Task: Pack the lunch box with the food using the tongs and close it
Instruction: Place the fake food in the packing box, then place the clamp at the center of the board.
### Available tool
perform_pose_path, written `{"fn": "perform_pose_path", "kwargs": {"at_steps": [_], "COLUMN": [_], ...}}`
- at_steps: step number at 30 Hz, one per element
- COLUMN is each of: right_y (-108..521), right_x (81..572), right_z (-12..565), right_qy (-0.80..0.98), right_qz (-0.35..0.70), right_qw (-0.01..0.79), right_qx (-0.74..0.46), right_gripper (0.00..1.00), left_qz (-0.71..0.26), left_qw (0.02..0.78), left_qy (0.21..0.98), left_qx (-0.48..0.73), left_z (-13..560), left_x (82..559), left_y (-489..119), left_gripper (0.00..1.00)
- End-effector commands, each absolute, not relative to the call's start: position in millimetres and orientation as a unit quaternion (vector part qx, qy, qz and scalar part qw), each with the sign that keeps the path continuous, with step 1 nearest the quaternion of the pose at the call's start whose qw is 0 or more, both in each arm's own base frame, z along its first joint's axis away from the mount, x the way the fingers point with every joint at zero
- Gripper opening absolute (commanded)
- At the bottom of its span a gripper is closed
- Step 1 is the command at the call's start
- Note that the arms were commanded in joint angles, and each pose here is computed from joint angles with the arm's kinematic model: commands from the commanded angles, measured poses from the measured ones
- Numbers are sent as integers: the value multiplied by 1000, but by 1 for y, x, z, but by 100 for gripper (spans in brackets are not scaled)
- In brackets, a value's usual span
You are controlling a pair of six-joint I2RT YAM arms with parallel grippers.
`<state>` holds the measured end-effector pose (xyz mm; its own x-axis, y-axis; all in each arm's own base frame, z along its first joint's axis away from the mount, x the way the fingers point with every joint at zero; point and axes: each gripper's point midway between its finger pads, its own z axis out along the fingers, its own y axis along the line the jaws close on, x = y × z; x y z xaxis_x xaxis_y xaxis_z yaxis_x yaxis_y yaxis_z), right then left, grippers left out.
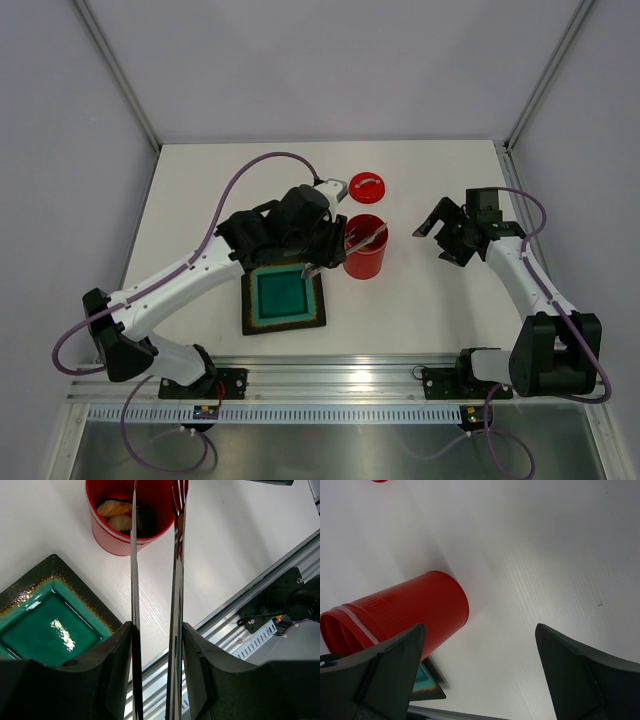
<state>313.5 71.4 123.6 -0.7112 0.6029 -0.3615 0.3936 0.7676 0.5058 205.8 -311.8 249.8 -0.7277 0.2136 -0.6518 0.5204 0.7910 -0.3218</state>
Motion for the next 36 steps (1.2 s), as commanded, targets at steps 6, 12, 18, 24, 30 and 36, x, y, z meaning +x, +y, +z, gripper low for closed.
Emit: {"fn": "perform_pose_path", "kwargs": {"at_steps": [6, 12, 18, 24, 30, 36], "right_y": [71, 72, 72, 71, 71, 67], "right_x": [318, 319, 322, 322, 321, 318], "right_z": [131, 131, 133, 138, 137, 139], "right_qy": [901, 901, 901, 900, 900, 901], "right_qz": [198, 199, 201, 200, 199, 190], "right_qw": [277, 276, 278, 284, 283, 288], "right_qx": [269, 268, 266, 263, 265, 263], "right_gripper": [100, 99, 99, 99, 99, 99], "left_qz": [-288, -298, -263, -220, -159, -180], "left_qw": [345, 376, 435, 434, 461, 435], "left_qy": [869, 853, 841, 864, 869, 881], "left_qx": [208, 205, 181, 133, 83, 48], "left_z": [286, 321, 352, 326, 298, 254], "left_x": [207, 204, 214, 252, 310, 366], "left_y": [-316, -304, -271, -221, -172, -157], "left_gripper": [27, 11, 9, 8, 9, 13]}}
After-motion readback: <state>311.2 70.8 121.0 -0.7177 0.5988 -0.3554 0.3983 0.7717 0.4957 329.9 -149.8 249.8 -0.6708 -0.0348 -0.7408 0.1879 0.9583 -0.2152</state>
